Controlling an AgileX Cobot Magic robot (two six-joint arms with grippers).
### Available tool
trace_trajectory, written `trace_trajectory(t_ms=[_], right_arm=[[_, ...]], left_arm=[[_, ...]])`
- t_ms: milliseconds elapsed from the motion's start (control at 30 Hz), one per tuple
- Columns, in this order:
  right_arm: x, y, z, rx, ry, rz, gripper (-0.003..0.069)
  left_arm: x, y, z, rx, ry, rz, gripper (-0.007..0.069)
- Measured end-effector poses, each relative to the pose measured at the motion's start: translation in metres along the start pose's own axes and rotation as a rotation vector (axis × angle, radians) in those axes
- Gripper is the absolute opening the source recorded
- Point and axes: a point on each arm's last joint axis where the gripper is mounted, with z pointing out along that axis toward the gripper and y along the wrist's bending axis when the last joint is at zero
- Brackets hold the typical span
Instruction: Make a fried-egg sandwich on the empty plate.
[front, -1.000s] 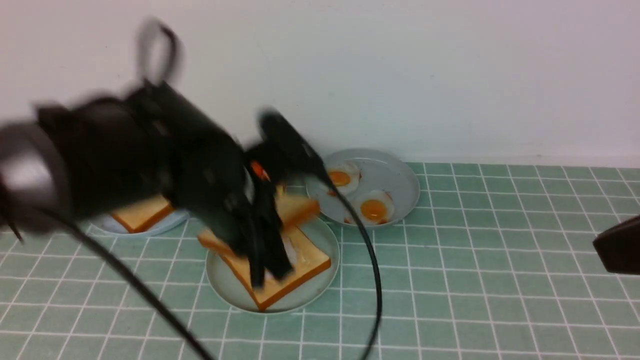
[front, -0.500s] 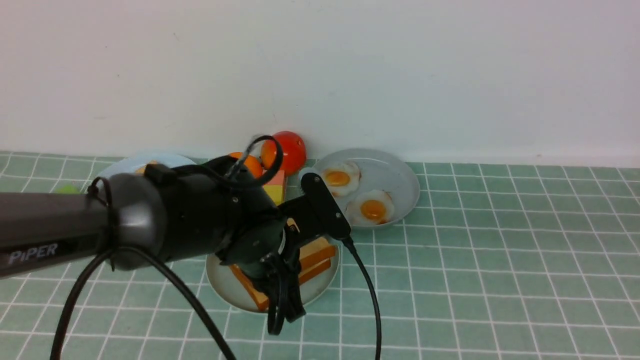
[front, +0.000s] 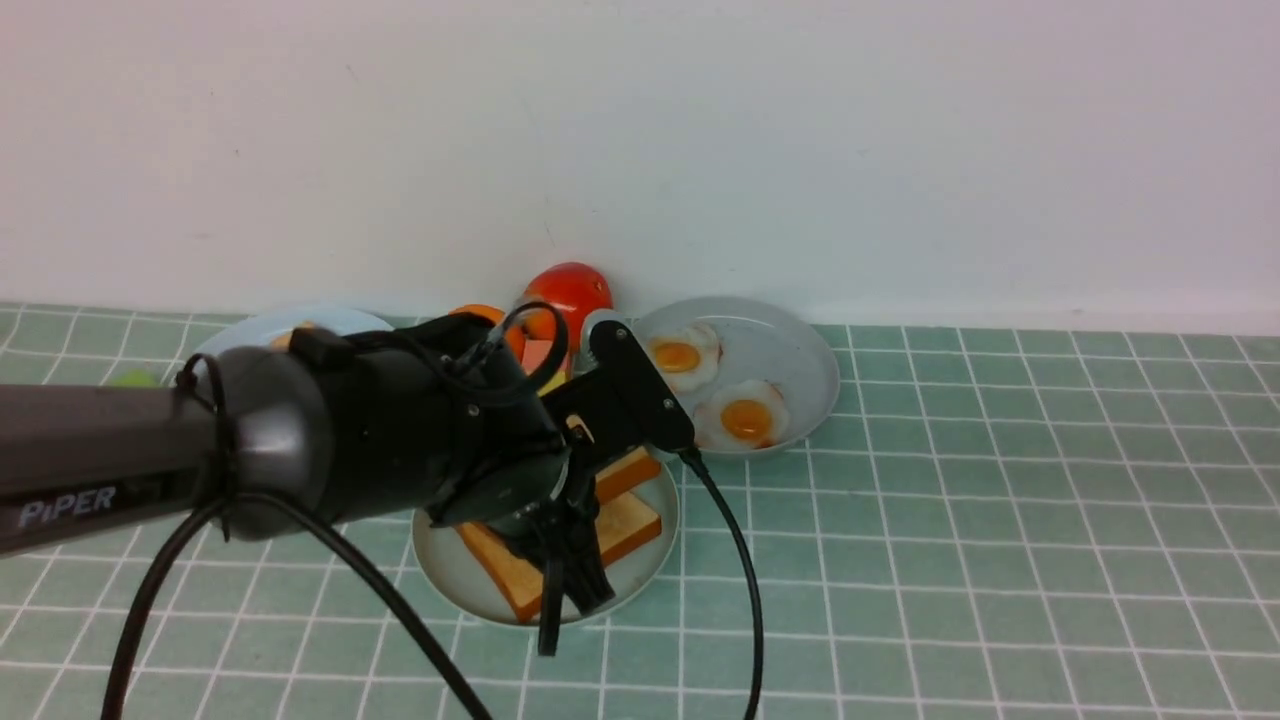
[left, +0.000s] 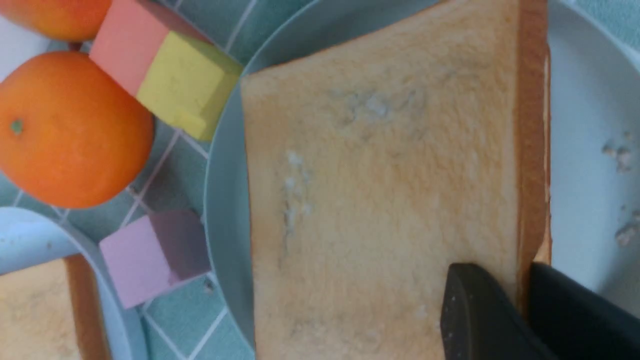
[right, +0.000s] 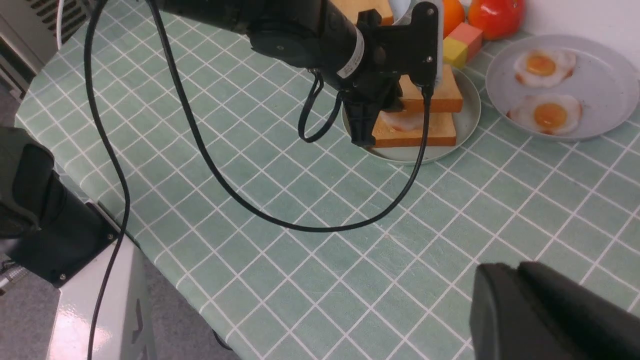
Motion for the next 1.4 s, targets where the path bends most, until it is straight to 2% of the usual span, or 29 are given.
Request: trace_trajectory(t_ms=[333,500,667,800,933,1067,1100,1133,1167,1200,1233,1267,1333,1400], right_arm=[[0.0,0.0,0.0,-0.001,-0.001,0.001,0.0068],[0.0,0.0,0.0,-0.001,-0.002,0.001,0.0073],[0.0,0.0,0.0,-0.001,-0.002,0.002,0.0078],[0.0,0.0,0.0,-0.001,-0.002,0.003,0.0081],[0.0,-0.001,0.0,0.009,0.001,-0.001,0.0085],[0.001,-0.003,0.0,0.03,0.006,-0.006,0.0085],[0.001,-0.005,-0.001,0.052,0.011,-0.013,0.0087],[0.001,-0.005,-0.001,0.056,0.012,-0.015,0.0087],[0.002,-0.008,-0.001,0.087,0.02,-0.021,0.0088],[0.002,-0.009,-0.001,0.097,0.022,-0.022,0.0088],[0.003,-0.012,-0.001,0.136,0.029,-0.013,0.0088],[0.003,-0.013,-0.001,0.141,0.03,-0.012,0.0088],[0.004,-0.019,-0.003,0.218,0.041,0.015,0.0088],[0.006,-0.023,-0.005,0.266,0.042,0.036,0.0088]], left_arm=[[0.005,-0.005,0.013,0.014,0.053,0.01,0.0109],[0.006,-0.006,0.013,0.02,0.055,-0.001,0.0179],[0.006,-0.007,0.013,0.038,0.065,-0.036,0.0295],[0.006,-0.008,0.013,0.047,0.067,-0.054,0.0335],[0.002,-0.008,-0.003,0.062,0.034,-0.101,0.0348],[-0.008,-0.007,-0.04,0.052,-0.04,-0.114,0.0347],[-0.013,-0.009,-0.068,0.049,-0.097,-0.13,0.0329],[-0.014,-0.008,-0.076,0.046,-0.116,-0.137,0.0321],[-0.018,-0.009,-0.112,0.053,-0.211,-0.198,0.0276],[-0.018,-0.007,-0.116,0.051,-0.223,-0.209,0.0269],[-0.016,-0.004,-0.155,0.066,-0.327,-0.296,0.0206],[-0.014,-0.002,-0.164,0.067,-0.352,-0.319,0.019],[0.005,0.006,-0.215,0.088,-0.494,-0.447,0.0081],[0.03,0.006,-0.241,0.097,-0.583,-0.499,0.0008]])
